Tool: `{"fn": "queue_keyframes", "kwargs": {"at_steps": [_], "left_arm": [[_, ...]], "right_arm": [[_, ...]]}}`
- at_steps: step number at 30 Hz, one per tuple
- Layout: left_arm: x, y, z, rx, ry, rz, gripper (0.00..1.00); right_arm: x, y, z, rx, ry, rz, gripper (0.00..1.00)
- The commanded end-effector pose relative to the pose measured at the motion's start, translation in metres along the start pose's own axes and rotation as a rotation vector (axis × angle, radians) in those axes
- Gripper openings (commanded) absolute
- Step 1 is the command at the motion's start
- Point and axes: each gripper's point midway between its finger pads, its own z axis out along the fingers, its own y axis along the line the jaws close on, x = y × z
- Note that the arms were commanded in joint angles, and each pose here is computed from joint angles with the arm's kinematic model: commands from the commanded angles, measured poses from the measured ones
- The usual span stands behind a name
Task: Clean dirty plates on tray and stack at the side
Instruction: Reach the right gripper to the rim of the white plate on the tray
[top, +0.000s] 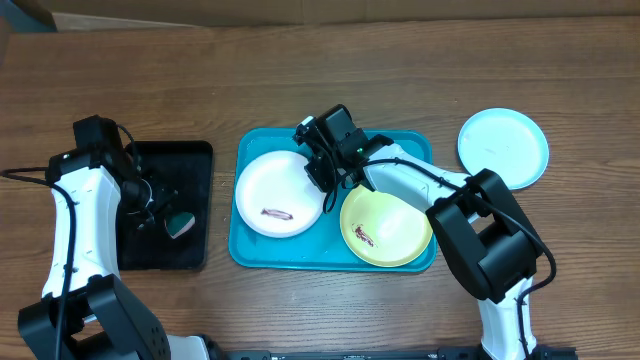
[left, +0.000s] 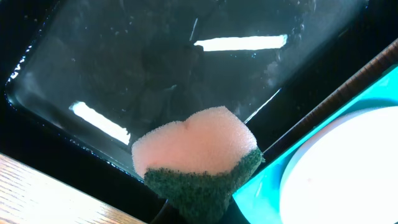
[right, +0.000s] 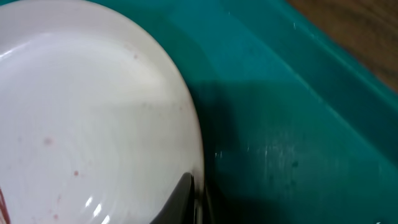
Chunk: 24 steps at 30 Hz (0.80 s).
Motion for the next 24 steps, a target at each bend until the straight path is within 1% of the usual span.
{"fn": "queue_keyframes", "kwargs": {"at_steps": [1, 5, 6, 8, 9, 10, 11, 12, 13, 16, 19, 21, 22, 23, 24], "left_arm": [[0.001, -0.001, 0.000, 0.010, 0.004, 0.019, 0.04], [0.000, -0.001, 0.000, 0.011, 0.003, 0.019, 0.04], [0.000, -0.001, 0.000, 0.011, 0.003, 0.019, 0.04], [0.000, -0.001, 0.000, 0.011, 0.002, 0.019, 0.04], [0.000, -0.001, 0.000, 0.011, 0.002, 0.019, 0.04], [0.000, -0.001, 0.000, 0.011, 0.002, 0.019, 0.04], [0.000, -0.001, 0.000, 0.011, 0.002, 0.019, 0.04], [0.000, -0.001, 0.000, 0.011, 0.002, 0.019, 0.04], [0.000, -0.001, 0.000, 0.011, 0.002, 0.019, 0.04], [0.000, -0.001, 0.000, 0.011, 0.002, 0.019, 0.04], [0.001, -0.001, 0.000, 0.010, 0.004, 0.019, 0.04], [0.000, -0.001, 0.000, 0.011, 0.002, 0.019, 0.04], [0.000, -0.001, 0.000, 0.011, 0.001, 0.019, 0.04], [0.000, -0.001, 0.000, 0.012, 0.001, 0.019, 0.04], [0.000, -0.001, 0.000, 0.011, 0.001, 0.019, 0.04]], "right_arm": [[0.022, -0.001, -0.006, 0.024, 0.082, 0.178, 0.04], [0.037, 0.004, -0.029, 0.039, 0.156, 0.358, 0.04], [0.038, 0.005, -0.034, 0.043, 0.164, 0.396, 0.06], [0.038, 0.010, -0.045, 0.038, 0.171, 0.465, 0.31], [0.036, 0.013, -0.050, 0.025, 0.167, 0.474, 0.47], [0.033, 0.016, -0.054, 0.009, 0.158, 0.472, 0.66], [0.029, 0.017, -0.057, 0.006, 0.146, 0.469, 0.78], [0.023, 0.016, -0.060, 0.005, 0.122, 0.461, 0.87], [0.017, 0.017, -0.062, -0.001, 0.096, 0.440, 0.91], [-0.011, 0.016, -0.064, -0.019, -0.015, 0.315, 0.96], [-0.034, 0.015, -0.065, -0.020, -0.111, 0.135, 0.97], [-0.040, 0.015, -0.065, -0.014, -0.137, 0.036, 0.95], [-0.040, 0.014, -0.065, -0.009, -0.139, 0.001, 0.90], [-0.040, 0.013, -0.063, -0.003, -0.138, -0.026, 0.81], [-0.037, 0.011, -0.060, 0.004, -0.129, -0.045, 0.74]]}}
